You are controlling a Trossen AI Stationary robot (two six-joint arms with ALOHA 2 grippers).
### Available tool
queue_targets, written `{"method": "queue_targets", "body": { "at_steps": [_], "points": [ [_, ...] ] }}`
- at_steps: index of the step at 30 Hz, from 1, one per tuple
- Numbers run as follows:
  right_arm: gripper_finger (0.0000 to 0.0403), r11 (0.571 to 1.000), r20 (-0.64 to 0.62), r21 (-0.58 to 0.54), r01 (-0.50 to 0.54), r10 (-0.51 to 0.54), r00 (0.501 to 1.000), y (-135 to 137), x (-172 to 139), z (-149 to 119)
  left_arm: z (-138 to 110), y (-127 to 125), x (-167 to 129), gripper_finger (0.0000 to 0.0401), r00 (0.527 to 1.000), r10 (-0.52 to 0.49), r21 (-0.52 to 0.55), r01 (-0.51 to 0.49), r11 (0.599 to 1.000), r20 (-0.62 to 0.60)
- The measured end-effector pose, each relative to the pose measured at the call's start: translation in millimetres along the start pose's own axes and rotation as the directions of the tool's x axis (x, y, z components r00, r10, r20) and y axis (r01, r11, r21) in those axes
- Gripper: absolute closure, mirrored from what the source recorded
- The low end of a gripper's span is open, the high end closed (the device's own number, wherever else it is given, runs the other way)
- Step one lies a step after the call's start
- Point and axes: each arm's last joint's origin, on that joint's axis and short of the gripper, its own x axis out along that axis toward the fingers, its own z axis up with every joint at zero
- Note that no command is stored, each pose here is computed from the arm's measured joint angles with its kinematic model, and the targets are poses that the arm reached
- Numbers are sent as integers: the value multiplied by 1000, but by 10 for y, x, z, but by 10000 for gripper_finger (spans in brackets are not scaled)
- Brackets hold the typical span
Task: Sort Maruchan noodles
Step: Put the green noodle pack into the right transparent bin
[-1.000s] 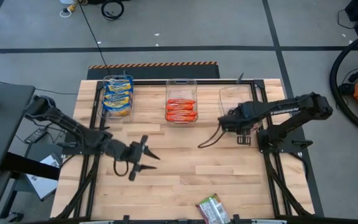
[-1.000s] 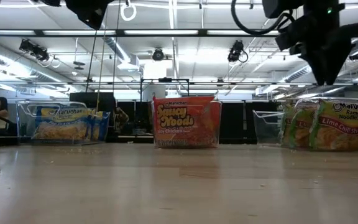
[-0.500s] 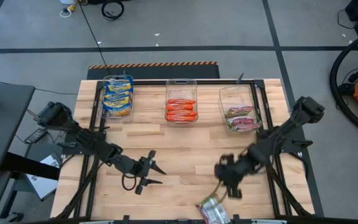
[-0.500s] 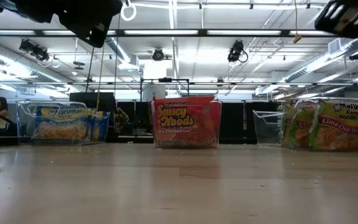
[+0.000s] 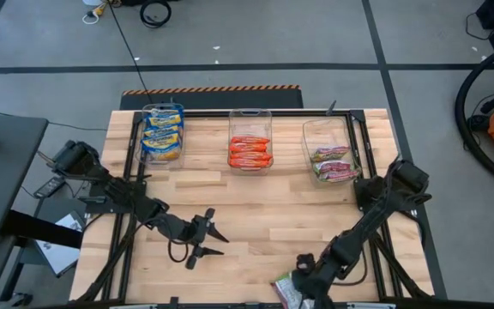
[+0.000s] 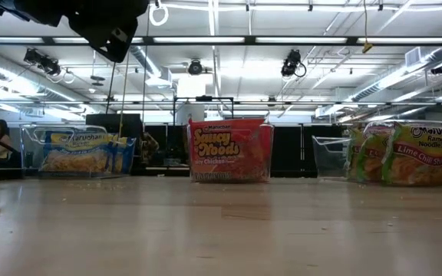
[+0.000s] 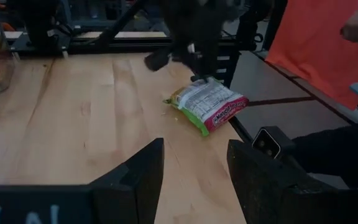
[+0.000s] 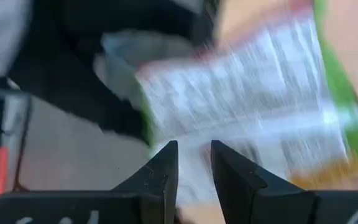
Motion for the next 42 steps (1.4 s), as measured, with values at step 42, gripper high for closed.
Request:
{"method": "queue_targets", "body": {
  "at_steps": [42],
  "points": [
    [251, 733, 26, -202, 650, -659, 752, -1264, -594, -69, -796, 1141, 787, 183, 928, 245, 384, -125, 915, -281]
  ]
}}
